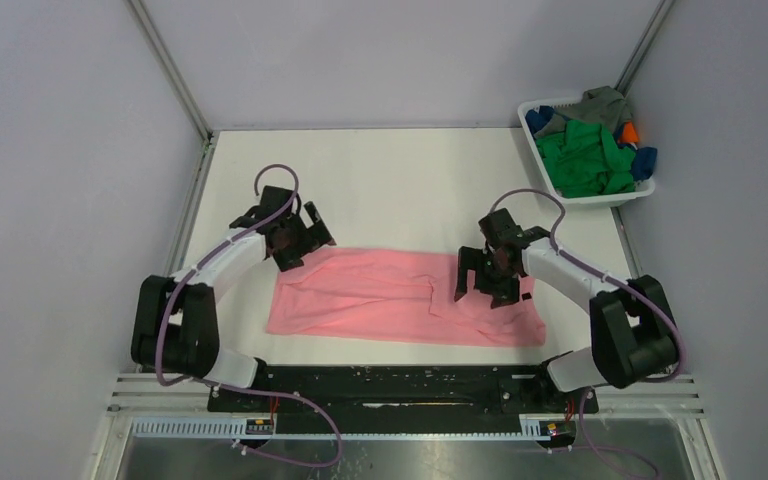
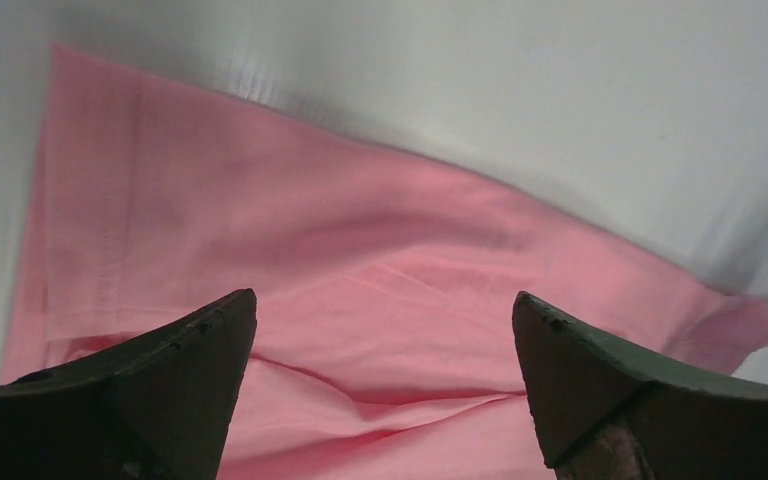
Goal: Fold and stack the t-shirts
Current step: Rotate the tshirt 90 degrees, then grab the bottom of the folded rectangular tshirt with both arms
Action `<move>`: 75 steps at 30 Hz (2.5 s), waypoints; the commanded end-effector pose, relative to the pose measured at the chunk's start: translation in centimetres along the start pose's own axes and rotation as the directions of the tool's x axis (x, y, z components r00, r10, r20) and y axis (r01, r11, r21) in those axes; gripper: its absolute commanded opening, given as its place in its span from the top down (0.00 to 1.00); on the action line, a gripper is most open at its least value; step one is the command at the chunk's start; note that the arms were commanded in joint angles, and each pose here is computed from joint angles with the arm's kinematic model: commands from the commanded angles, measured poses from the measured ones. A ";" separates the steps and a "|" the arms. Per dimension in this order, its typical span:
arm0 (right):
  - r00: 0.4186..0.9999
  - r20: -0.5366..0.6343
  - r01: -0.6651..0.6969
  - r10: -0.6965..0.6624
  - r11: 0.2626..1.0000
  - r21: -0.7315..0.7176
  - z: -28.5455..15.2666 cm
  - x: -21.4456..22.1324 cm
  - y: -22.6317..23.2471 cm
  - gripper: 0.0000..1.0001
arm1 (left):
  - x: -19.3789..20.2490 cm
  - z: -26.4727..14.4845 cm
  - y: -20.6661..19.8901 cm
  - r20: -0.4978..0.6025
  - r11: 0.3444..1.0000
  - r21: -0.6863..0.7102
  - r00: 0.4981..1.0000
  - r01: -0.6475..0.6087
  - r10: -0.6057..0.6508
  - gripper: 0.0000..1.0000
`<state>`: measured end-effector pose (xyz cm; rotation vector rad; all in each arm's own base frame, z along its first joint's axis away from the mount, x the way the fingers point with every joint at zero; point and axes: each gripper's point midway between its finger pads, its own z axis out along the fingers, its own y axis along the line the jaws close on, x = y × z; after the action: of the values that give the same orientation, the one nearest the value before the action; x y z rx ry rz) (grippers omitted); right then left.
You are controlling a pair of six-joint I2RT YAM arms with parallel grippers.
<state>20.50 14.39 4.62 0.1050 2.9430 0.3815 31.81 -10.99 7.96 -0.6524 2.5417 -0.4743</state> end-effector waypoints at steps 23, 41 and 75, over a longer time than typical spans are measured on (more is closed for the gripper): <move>0.978 -0.033 -0.211 0.208 0.965 -0.154 9.5 -27.6 7.3 0.01 | 13.5 1.6 -2.2 -0.380 0.987 0.059 0.917 0.150 -0.117 0.01; 0.908 0.338 -0.043 0.246 0.859 -0.510 10.0 -37.5 21.3 0.01 | 22.4 0.4 -11.7 -0.475 0.948 0.318 0.870 0.028 0.133 0.01; 0.975 -0.101 0.176 -0.200 0.962 -0.207 -1.8 8.0 6.0 0.10 | 19.0 -1.8 2.2 -0.283 0.957 0.086 0.914 -0.277 0.290 0.54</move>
<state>14.76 19.03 5.54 -0.1003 2.9890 0.5063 14.53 -19.07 2.28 -0.2630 2.8561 -0.6004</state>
